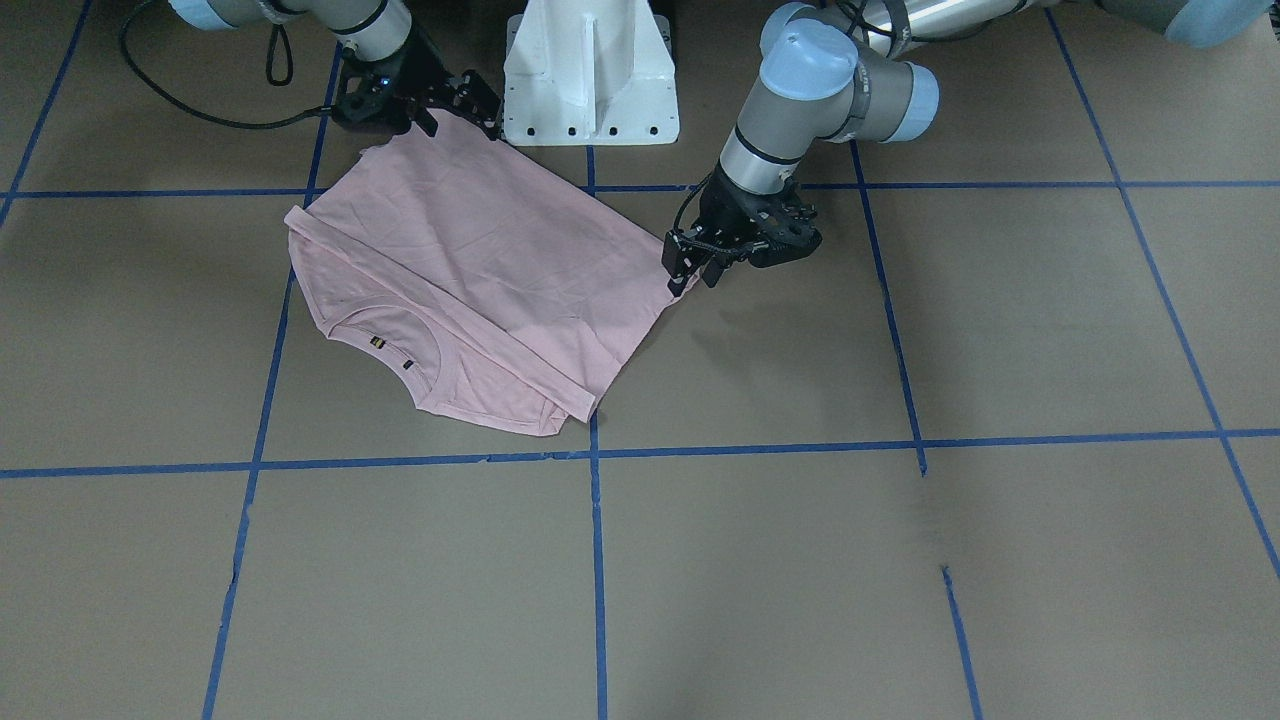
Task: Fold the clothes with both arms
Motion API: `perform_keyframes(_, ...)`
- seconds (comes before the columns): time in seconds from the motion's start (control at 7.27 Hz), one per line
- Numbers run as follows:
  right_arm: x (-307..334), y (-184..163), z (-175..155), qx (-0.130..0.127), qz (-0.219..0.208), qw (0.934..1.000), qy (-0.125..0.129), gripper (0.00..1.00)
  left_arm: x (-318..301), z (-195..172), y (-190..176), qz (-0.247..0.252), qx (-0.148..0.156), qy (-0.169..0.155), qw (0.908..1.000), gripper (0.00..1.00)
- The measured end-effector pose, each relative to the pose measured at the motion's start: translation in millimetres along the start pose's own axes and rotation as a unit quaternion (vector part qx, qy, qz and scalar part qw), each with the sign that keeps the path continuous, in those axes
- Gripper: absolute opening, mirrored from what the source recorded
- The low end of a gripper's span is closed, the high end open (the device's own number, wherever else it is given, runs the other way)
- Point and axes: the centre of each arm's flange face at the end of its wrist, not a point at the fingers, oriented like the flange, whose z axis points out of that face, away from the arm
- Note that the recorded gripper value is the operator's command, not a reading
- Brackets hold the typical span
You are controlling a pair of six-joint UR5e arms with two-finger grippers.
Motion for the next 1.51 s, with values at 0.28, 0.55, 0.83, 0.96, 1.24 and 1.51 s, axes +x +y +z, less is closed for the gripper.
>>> perform_keyframes(0.28,-2.9,-20.0,-8.9,0.02,0.009,0.9997,-0.008,1.0,-9.1,12.6,12.8,0.002,-0.006,-0.027,0.9996,0.62)
perform_keyframes(0.55,-3.8,-30.1,-13.0,0.039,0.013,0.9991,-0.012,1.0,-10.2,18.1,16.4,0.001,-0.007,-0.04,0.9992,0.6)
perform_keyframes(0.83,-3.8,-34.0,-13.3,0.053,0.013,0.9984,-0.014,1.0,-12.4,24.1,20.9,0.002,-0.01,-0.046,0.9989,0.21)
perform_keyframes(0.96,-3.7,-34.8,-13.3,0.056,0.014,0.9983,-0.014,1.0,-12.6,25.0,21.9,0.003,-0.01,-0.047,0.9988,0.09)
perform_keyframes(1.24,-3.5,-36.9,-13.3,0.059,0.015,0.9981,-0.014,1.0,-16.4,27.0,21.7,0.003,-0.01,-0.052,0.9986,0.0)
perform_keyframes(1.51,-3.8,-37.4,-13.2,0.059,0.016,0.998,-0.014,1.0,-16.2,24.4,21.2,0.002,-0.008,-0.057,0.9984,0.0)
